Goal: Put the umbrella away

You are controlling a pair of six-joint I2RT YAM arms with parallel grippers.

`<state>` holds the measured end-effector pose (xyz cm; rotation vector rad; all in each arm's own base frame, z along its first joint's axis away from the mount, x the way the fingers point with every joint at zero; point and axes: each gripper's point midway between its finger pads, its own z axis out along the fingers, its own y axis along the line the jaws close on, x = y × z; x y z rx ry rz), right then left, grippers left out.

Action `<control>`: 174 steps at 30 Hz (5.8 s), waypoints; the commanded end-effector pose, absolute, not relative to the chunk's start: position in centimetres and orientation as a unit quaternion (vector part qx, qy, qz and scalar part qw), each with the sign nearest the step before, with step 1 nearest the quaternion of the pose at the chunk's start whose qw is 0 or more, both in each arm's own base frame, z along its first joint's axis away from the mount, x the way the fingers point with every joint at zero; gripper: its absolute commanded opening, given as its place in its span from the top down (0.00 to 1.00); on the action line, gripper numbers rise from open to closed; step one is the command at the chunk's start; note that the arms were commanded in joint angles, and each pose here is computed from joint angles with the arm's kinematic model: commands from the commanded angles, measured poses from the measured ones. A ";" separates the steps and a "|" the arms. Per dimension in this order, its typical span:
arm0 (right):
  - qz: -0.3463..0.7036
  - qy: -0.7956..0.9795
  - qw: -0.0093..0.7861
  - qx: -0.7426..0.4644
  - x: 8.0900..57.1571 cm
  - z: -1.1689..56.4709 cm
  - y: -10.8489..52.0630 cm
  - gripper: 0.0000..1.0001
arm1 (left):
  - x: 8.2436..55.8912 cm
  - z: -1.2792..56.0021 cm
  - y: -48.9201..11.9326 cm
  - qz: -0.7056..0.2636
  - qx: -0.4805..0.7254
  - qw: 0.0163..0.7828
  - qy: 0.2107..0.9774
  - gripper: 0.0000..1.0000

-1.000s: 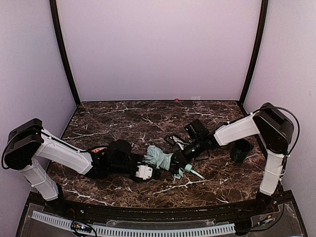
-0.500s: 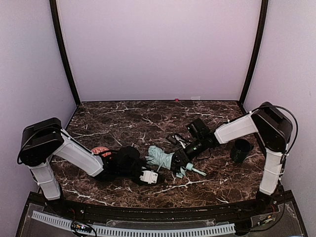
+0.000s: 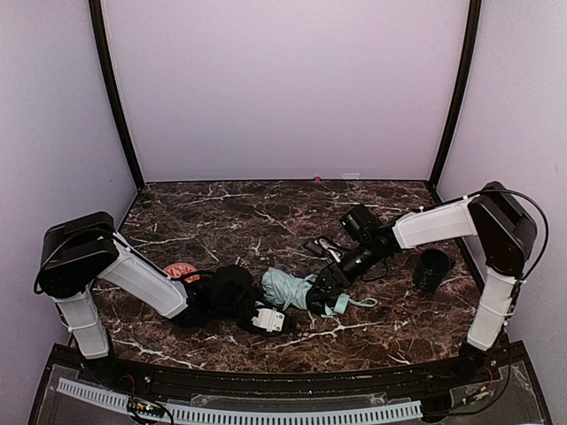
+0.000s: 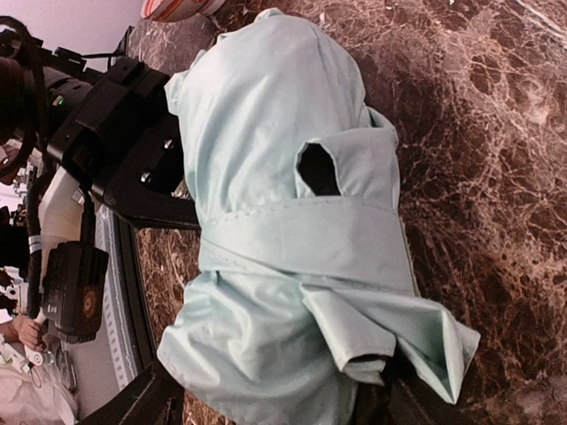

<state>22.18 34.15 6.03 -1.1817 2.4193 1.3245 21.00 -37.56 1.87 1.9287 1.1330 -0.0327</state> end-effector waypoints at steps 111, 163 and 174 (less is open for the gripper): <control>0.231 0.882 0.207 -0.356 26.9 6.5 30.8 0.57 | 18.1 -7.5 -30.2 0.084 0.804 0.201 0.553 1.00; 0.135 0.898 0.199 -0.370 28.2 2.6 34.4 0.93 | 20.0 -2.0 -30.4 0.089 0.722 0.296 0.619 0.76; 0.164 0.816 0.323 -0.450 28.9 12.5 34.2 1.00 | 18.0 11.9 -33.2 -0.213 0.586 0.471 0.624 0.33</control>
